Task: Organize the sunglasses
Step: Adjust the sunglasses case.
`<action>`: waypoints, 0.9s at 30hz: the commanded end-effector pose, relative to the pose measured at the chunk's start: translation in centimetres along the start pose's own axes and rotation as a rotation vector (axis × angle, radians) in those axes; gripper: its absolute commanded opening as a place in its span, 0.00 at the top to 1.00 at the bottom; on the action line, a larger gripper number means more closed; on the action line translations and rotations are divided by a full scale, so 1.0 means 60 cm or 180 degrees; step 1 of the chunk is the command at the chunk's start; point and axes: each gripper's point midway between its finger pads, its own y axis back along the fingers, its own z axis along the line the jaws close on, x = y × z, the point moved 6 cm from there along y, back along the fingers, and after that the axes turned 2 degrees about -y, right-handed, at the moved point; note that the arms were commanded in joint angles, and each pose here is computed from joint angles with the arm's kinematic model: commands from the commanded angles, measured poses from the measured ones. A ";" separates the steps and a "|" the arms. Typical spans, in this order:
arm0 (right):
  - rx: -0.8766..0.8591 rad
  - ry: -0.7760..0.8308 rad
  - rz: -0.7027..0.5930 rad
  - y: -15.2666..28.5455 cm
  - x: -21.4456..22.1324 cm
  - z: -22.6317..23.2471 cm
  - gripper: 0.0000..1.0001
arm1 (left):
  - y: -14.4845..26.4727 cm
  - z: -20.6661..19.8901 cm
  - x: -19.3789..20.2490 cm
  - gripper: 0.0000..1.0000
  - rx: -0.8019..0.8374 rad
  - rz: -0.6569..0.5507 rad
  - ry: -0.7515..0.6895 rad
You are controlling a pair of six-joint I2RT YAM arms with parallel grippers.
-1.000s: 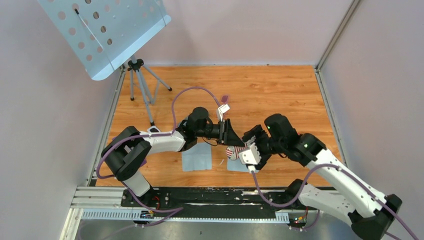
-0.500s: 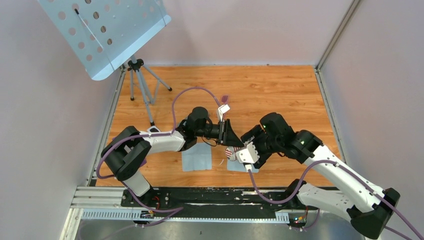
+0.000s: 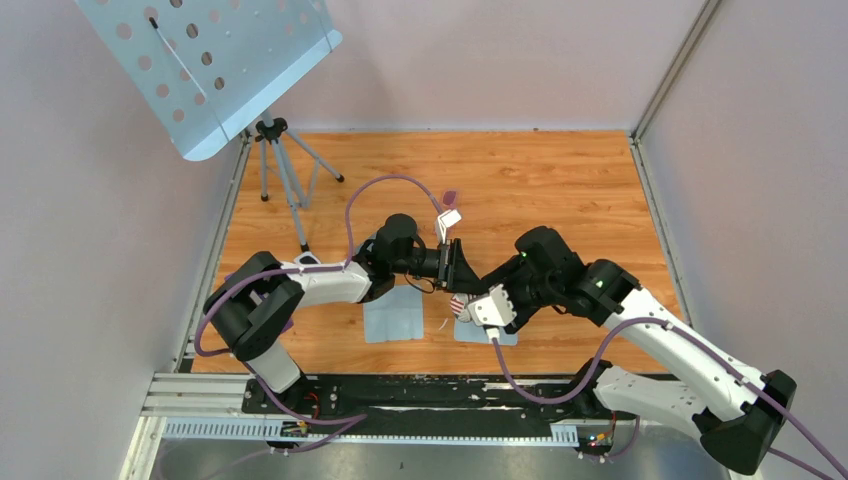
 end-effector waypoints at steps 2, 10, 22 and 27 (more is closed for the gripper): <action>-0.0286 -0.0441 -0.0017 0.002 -0.008 0.026 0.68 | 0.005 -0.032 -0.032 0.40 0.0093 -0.0271 -0.0392; -0.0444 -0.2136 -0.0487 0.024 -0.010 0.021 0.81 | 0.090 -0.080 -0.069 0.05 -0.0696 -0.1279 -0.1758; -0.0445 -0.4944 -0.2354 0.042 0.048 -0.087 1.00 | 0.118 -0.075 -0.064 0.01 -0.0778 -0.2478 -0.1538; -0.0419 -0.5156 -0.2647 0.035 0.047 -0.091 1.00 | 0.087 -0.075 -0.071 0.00 -0.0456 -0.2572 -0.1318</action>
